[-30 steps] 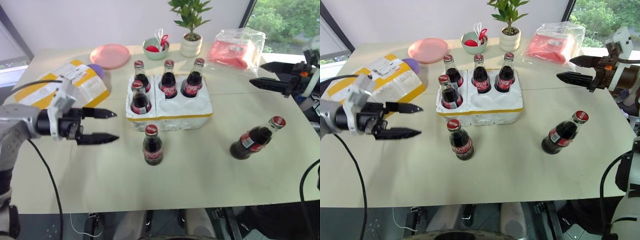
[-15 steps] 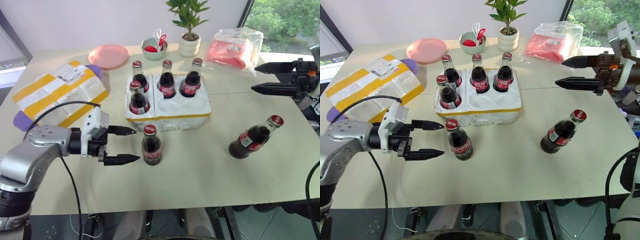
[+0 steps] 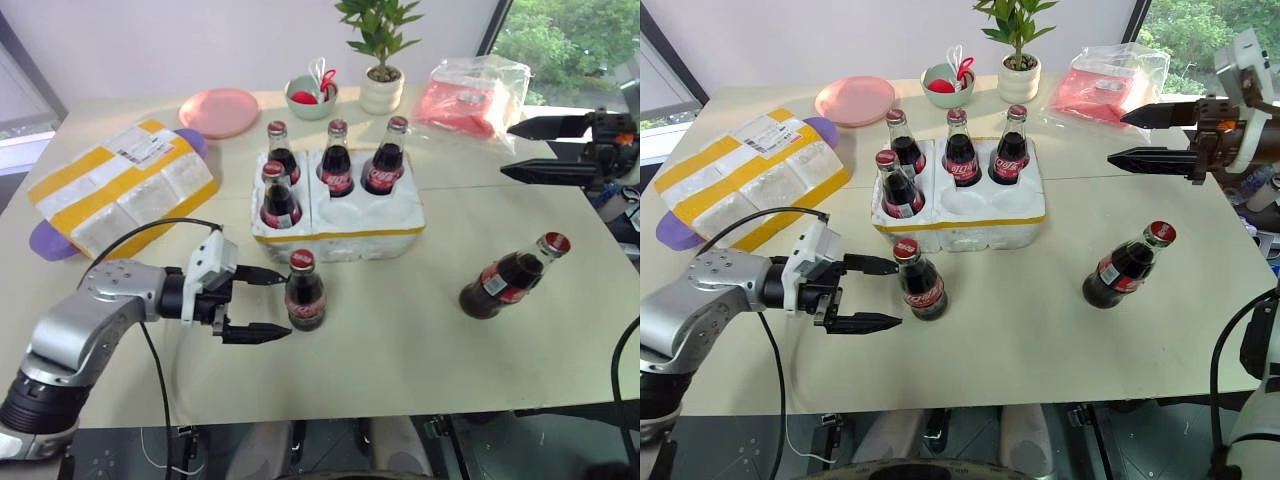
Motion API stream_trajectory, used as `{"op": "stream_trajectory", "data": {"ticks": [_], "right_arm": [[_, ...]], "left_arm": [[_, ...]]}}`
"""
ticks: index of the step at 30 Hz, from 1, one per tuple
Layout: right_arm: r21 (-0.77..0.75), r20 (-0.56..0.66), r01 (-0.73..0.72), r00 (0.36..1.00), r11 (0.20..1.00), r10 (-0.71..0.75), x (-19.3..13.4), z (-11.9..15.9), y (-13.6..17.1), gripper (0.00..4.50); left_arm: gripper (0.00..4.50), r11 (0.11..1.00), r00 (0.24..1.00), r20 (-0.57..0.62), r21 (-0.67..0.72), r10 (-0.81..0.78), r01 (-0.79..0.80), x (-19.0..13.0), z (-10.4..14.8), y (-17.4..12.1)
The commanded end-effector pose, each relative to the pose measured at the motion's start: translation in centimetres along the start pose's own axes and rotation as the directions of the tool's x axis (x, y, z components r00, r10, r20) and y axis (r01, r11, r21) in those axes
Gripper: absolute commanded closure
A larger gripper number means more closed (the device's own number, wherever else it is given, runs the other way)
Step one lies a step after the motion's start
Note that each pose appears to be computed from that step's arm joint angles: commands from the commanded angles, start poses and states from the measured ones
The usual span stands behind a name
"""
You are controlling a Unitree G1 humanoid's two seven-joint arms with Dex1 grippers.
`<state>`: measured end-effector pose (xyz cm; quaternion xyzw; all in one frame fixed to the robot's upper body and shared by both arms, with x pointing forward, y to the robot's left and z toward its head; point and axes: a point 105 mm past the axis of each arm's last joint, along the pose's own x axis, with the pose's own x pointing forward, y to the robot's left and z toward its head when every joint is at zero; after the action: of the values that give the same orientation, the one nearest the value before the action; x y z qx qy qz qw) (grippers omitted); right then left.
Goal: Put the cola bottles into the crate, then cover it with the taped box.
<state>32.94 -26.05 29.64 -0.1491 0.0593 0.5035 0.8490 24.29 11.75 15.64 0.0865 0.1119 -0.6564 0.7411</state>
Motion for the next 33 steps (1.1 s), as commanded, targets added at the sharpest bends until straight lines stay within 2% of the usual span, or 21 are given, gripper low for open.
{"op": "stream_trajectory", "data": {"ticks": [1,11,14,16,24,30,33], "right_arm": [[-0.058,0.026,0.007,1.000,0.998,-0.005,-0.1,1.8,0.1,0.00],[-0.059,0.044,-0.013,0.999,0.998,0.015,0.5,1.6,0.7,0.00],[-0.062,0.053,-0.013,0.998,0.998,0.017,0.6,1.8,0.7,0.00],[-0.063,0.058,-0.018,0.998,0.998,0.022,0.7,1.9,0.8,0.00],[-0.087,0.051,-0.067,0.996,0.994,0.072,0.8,2.0,1.3,0.00],[-0.089,0.070,-0.082,0.994,0.993,0.089,1.3,2.1,1.4,0.00],[-0.087,0.079,-0.097,0.991,0.991,0.104,1.4,2.0,1.5,0.00]], "left_arm": [[0.05,1.000,1.000,0.021,0.030,-0.003,0.002,0.7,0.4,0.2],[0.05,0.995,0.992,0.077,-0.007,0.099,-0.099,1.4,-0.3,2.2],[0.83,0.995,0.991,0.097,-0.015,0.095,-0.094,1.4,0.1,2.3],[1.71,0.996,0.991,0.096,-0.014,0.093,-0.092,1.2,0.3,2.2],[1.74,0.993,0.989,0.085,0.004,0.118,-0.119,0.2,1.7,2.5],[1.74,0.994,0.986,0.133,0.030,0.103,-0.108,-1.3,4.9,2.2],[1.74,0.991,0.975,0.196,0.052,0.108,-0.121,-1.8,7.6,2.6]]}}
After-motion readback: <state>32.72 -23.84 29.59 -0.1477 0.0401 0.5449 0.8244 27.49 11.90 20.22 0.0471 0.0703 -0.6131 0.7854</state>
